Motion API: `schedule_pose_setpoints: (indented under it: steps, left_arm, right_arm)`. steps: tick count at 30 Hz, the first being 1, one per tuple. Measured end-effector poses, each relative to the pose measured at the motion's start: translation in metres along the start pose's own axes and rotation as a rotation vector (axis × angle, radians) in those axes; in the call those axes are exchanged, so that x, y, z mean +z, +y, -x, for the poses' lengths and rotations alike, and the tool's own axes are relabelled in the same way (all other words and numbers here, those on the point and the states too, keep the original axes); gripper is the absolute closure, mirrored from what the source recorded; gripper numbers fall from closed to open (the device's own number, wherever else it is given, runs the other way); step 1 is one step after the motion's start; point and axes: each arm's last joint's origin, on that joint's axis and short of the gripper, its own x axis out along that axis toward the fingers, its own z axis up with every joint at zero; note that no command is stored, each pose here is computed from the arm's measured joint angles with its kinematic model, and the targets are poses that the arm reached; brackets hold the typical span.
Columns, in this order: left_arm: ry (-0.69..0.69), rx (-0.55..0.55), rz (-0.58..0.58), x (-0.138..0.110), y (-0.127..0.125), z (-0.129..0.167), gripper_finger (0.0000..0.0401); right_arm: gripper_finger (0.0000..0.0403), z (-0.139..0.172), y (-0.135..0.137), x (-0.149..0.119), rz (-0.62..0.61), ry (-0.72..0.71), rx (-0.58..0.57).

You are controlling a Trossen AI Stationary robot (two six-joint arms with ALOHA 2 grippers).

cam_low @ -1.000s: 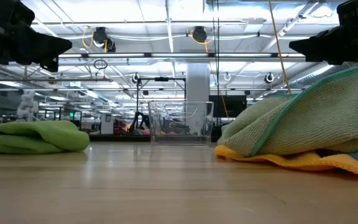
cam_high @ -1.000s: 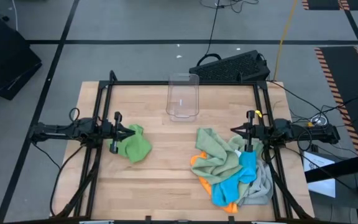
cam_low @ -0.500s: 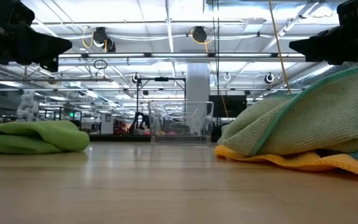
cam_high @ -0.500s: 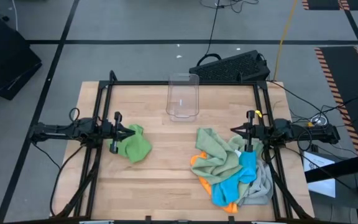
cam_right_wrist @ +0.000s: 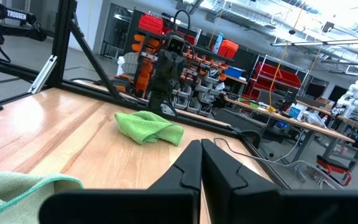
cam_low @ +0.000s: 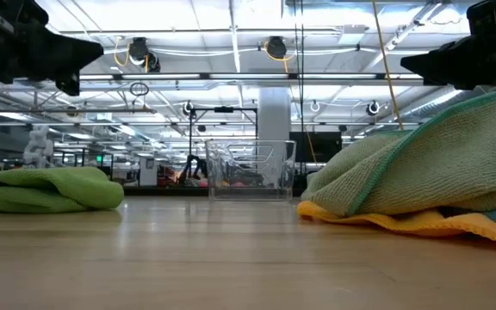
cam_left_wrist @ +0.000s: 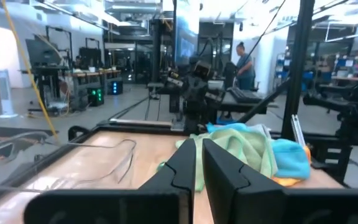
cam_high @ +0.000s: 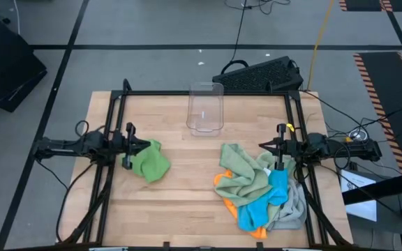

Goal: Fold microfiber towels
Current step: Fold the left light green towel

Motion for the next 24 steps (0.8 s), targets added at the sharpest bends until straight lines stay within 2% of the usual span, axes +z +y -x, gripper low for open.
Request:
schedule_pose_setpoints:
  steps: [4, 9, 16, 24]
  left_arm:
    - [-0.022, -0.031, 0.016, 0.014, -0.001, 0.001, 0.0371]
    - [-0.008, -0.045, 0.015, 0.043, -0.002, 0.006, 0.0371]
    - [0.001, -0.037, 0.026, 0.103, -0.004, 0.005, 0.0371]
    - [0.118, -0.039, -0.009, 0.158, -0.008, -0.011, 0.0371]
  right_arm:
    - [0.0403, 0.000, 0.000, 0.000, -0.013, 0.000, 0.000]
    - [0.0403, 0.000, 0.000, 0.000, -0.104, 0.000, 0.000]
    - [0.0403, 0.000, 0.000, 0.000, -0.249, 0.001, -0.004]
    - [0.0403, 0.000, 0.000, -0.001, -0.339, 0.008, -0.003]
